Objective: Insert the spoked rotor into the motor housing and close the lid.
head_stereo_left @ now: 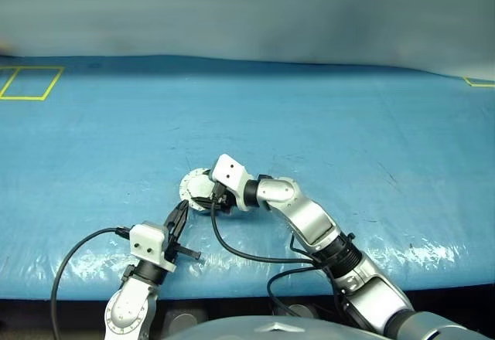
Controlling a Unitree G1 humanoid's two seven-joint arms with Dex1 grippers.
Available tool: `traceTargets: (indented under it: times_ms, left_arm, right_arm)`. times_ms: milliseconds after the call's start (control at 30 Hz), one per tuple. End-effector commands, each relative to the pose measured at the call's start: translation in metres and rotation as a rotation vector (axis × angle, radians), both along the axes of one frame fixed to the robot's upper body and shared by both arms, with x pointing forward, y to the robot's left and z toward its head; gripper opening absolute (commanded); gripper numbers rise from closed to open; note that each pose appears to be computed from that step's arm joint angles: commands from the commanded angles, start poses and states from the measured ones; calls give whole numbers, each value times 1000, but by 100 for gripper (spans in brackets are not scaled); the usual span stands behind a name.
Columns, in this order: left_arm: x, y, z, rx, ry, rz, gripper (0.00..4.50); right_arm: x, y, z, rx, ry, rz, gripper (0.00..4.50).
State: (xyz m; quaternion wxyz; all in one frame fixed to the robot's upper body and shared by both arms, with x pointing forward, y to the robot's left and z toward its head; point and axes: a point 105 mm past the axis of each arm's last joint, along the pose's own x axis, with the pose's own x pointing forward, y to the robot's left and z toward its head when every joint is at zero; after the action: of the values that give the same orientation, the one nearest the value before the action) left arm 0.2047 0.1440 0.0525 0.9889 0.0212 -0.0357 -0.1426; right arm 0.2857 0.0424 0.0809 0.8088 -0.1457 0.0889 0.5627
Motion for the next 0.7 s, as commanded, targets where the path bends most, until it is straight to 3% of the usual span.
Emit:
traceTargets:
  times_ms: [33, 300, 600, 633, 700]
  left_arm:
    - [5, -1, 2, 13, -11, 17, 0]
    - [14, -11, -5, -2, 36, -30, 0]
    - [52, 16, 25, -64, -54, 161, 0]
    - [49, 20, 28, -70, -60, 168, 0]
    - [14, 43, 32, -91, -63, 192, 0]
  right_arm:
    - [-1, 6, 12, 28, -33, -2, 302]
    - [2, 5, 11, -8, -38, -41, 302]
    - [-1, 4, 8, -24, -32, -40, 302]
    - [-1, 4, 8, -24, -31, -40, 302]
    - [-1, 3, 7, -25, -29, -40, 302]
